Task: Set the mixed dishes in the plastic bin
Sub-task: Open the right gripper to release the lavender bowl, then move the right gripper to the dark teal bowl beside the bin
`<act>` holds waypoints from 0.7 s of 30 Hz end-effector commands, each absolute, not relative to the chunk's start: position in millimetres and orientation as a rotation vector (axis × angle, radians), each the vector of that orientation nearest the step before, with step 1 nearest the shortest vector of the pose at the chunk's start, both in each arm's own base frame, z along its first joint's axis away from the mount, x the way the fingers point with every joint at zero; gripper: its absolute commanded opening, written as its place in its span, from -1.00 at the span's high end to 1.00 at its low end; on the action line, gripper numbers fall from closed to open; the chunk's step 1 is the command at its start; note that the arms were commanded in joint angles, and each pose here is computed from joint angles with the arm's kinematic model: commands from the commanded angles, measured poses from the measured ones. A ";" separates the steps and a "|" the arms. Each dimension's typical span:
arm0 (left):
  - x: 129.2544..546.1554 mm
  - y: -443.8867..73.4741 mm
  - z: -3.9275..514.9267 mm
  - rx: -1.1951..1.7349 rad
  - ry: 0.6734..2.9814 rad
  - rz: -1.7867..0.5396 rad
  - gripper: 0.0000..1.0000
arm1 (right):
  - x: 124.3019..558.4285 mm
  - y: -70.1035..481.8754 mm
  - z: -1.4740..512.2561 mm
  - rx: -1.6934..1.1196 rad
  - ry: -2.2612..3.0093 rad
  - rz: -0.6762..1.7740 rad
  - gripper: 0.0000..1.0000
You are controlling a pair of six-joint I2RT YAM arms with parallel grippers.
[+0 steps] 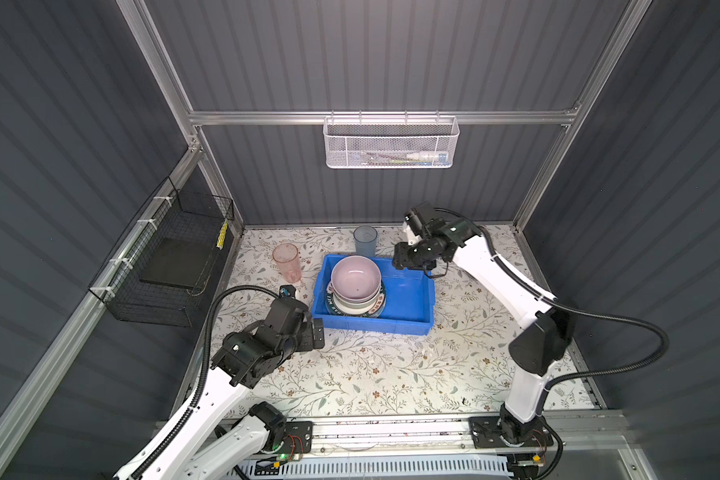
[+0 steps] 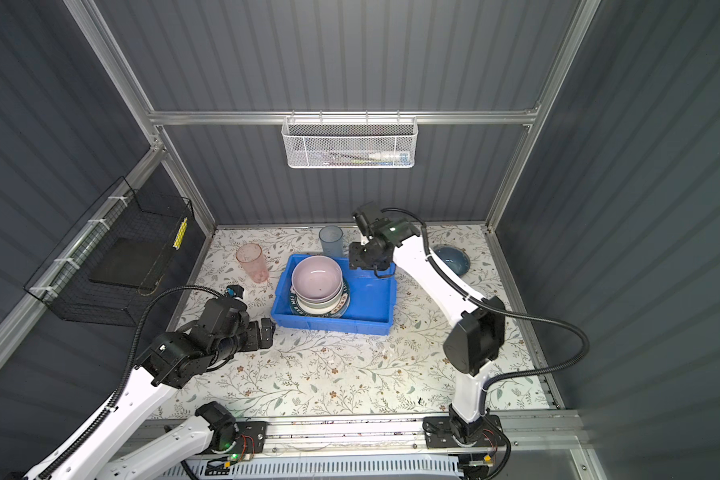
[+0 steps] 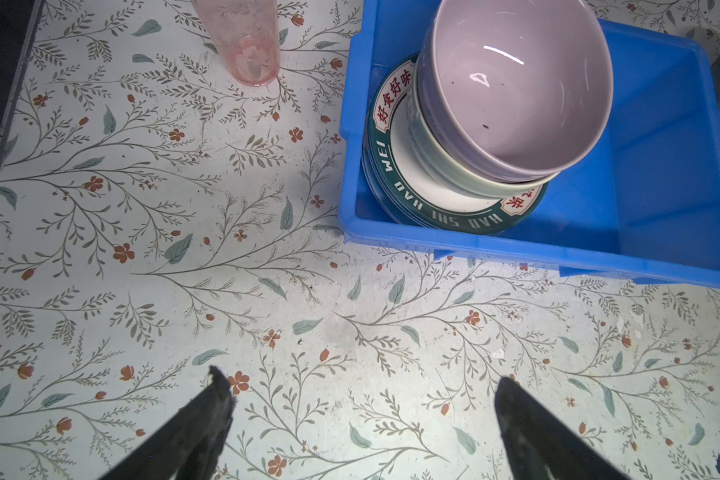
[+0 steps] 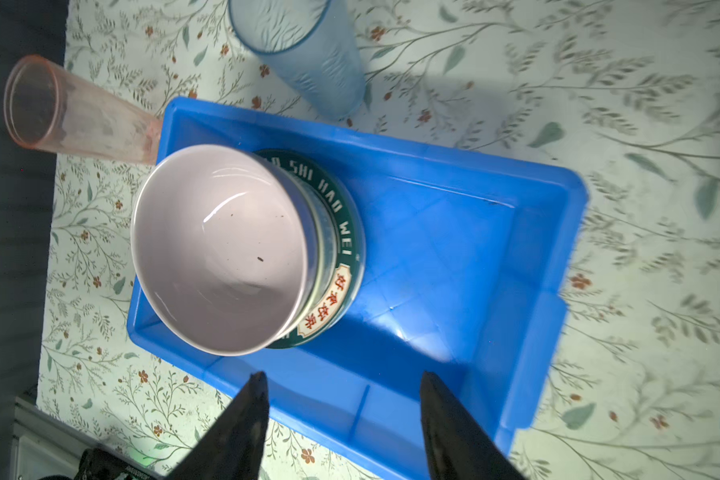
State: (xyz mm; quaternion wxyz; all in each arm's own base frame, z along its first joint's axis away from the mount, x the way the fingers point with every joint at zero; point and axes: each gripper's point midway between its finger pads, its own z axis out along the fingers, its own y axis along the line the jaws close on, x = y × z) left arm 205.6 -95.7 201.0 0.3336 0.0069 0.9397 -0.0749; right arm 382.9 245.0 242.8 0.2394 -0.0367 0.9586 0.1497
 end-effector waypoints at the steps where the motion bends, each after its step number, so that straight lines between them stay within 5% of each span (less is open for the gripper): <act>1: 209.9 -98.3 207.3 0.031 2.435 -0.208 -0.99 | 387.4 185.2 245.9 0.014 2.599 0.238 -0.26; 11: 212.5 -99.3 208.8 0.044 2.429 -0.200 -0.99 | 382.8 36.8 214.5 0.455 2.559 0.036 -0.42; 21: 213.3 -97.7 214.4 0.054 2.418 -0.187 -0.99 | 385.3 -32.2 177.6 0.712 2.520 -0.022 -0.48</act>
